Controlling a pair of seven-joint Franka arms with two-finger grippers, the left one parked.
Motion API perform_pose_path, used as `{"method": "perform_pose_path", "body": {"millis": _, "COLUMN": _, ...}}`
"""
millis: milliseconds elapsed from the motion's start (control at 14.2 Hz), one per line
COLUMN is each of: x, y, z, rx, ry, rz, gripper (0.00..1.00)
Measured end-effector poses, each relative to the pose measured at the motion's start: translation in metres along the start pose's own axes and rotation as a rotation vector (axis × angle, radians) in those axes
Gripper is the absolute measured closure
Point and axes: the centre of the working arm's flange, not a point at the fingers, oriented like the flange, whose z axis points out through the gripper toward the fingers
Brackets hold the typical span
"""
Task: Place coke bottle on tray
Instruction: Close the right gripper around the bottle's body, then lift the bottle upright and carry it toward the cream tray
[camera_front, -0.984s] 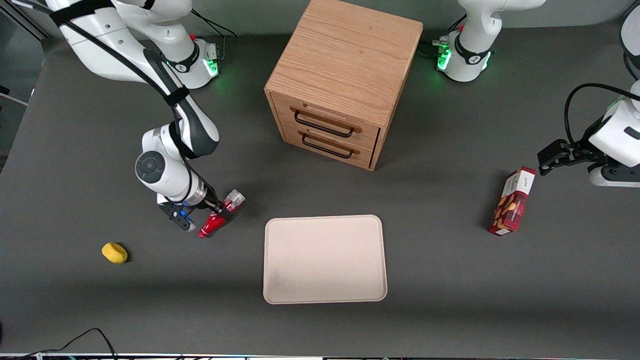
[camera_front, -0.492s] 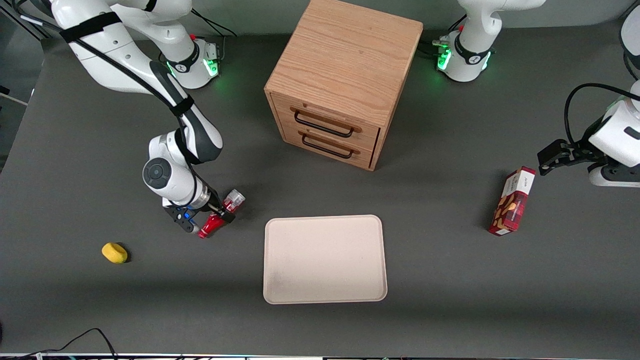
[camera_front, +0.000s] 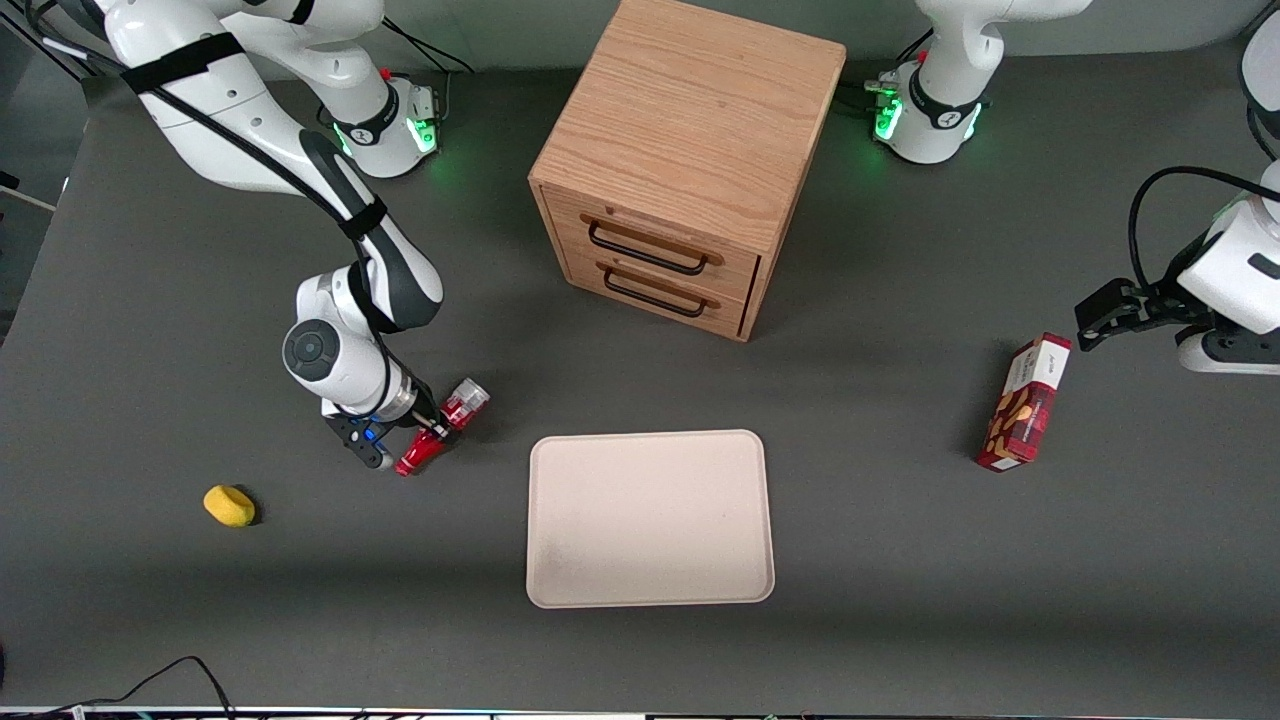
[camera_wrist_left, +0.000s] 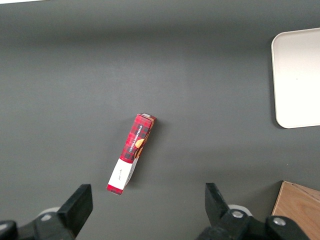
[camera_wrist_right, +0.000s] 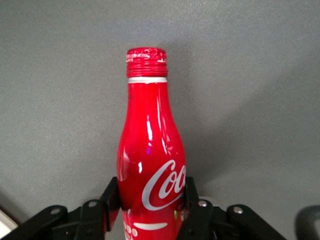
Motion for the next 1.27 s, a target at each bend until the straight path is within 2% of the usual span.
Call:
{"method": "perform_pose_path", "body": {"millis": 422, "x": 0.007, "y": -0.012, "z": -0.015, "rx": 0.012, "ry": 0.008, "rz": -0.001, "gripper": 0.45}}
{"method": "perform_pose_path", "body": {"millis": 633, "x": 0.017, "y": -0.036, "z": -0.068, "rx": -0.026, "ry": -0.012, "rz": -0.016, "gripper": 0.45}}
{"method": "perform_pose_path", "body": {"millis": 703, "x": 0.020, "y": -0.047, "z": -0.094, "rx": -0.035, "ry": -0.004, "rz": -0.032, "gripper": 0.45}}
{"method": "perform_pose_path", "body": {"millis": 914, "x": 0.015, "y": -0.085, "z": -0.168, "rx": -0.036, "ry": 0.067, "rz": -0.129, "gripper": 0.45}}
{"method": "perform_pose_path", "body": {"millis": 1055, "x": 0.006, "y": -0.107, "z": -0.202, "rx": -0.010, "ry": 0.107, "rz": -0.215, "gripper": 0.45}}
{"method": "perform_pose_path", "body": {"millis": 1266, "x": -0.012, "y": -0.143, "z": -0.225, "rx": 0.036, "ry": 0.143, "rz": -0.377, "gripper": 0.45}}
